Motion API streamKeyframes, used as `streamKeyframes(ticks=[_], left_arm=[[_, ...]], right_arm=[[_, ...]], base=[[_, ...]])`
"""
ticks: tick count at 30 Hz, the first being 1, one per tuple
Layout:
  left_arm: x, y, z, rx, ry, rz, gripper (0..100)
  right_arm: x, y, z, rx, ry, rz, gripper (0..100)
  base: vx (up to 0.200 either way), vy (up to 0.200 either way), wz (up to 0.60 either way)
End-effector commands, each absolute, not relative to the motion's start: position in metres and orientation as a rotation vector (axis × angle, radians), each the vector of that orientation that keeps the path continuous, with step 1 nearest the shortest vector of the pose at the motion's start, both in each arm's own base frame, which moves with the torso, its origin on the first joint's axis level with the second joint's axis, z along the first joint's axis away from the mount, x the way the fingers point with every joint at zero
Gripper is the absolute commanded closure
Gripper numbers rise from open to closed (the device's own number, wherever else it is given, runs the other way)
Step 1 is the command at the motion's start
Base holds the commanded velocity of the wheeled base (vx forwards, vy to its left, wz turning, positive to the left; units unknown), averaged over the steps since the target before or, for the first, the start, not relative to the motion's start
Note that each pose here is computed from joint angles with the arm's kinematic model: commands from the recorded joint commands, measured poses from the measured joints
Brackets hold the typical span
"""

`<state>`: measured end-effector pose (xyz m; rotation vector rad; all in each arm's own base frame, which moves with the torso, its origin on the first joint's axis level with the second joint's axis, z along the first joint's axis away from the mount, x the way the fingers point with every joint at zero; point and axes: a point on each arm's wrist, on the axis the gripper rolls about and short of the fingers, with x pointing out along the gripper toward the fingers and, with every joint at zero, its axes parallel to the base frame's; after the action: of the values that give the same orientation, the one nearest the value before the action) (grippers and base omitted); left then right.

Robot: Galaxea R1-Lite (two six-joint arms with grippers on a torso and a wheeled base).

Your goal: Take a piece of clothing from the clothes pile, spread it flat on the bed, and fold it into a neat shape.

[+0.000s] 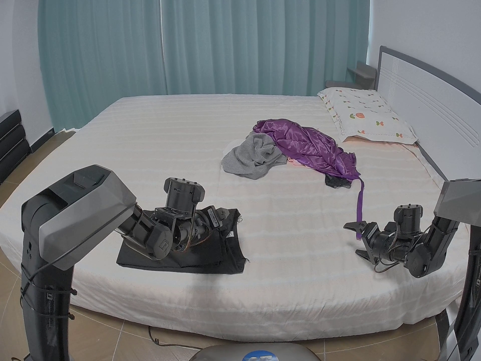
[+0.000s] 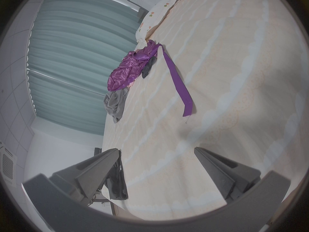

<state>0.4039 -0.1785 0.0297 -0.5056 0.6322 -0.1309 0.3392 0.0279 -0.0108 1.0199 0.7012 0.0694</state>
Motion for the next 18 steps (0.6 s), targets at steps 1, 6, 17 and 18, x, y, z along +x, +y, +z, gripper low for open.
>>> streamKeyframes(ticks=[1,6,17,18], left_arm=[[0.400,-0.183,0.027,-0.501,0.642,-0.136,0],[0.392,-0.173,0.044,-0.537,0.620,-0.112,0],[0.381,-0.128,0.057,-0.651,0.539,-0.046,0],[0.381,-0.128,0.057,-0.651,0.539,-0.046,0]], right_arm=[[0.339,0.028,-0.013,1.020,0.706,0.068,0],[0.339,0.028,-0.014,1.018,0.709,0.065,0],[0.339,0.028,-0.014,1.020,0.710,0.066,0],[0.339,0.028,-0.014,1.020,0.710,0.066,0]], base=[[0.000,0.000,0.00],[0.000,0.000,0.00],[0.000,0.000,0.00],[0.000,0.000,0.00]])
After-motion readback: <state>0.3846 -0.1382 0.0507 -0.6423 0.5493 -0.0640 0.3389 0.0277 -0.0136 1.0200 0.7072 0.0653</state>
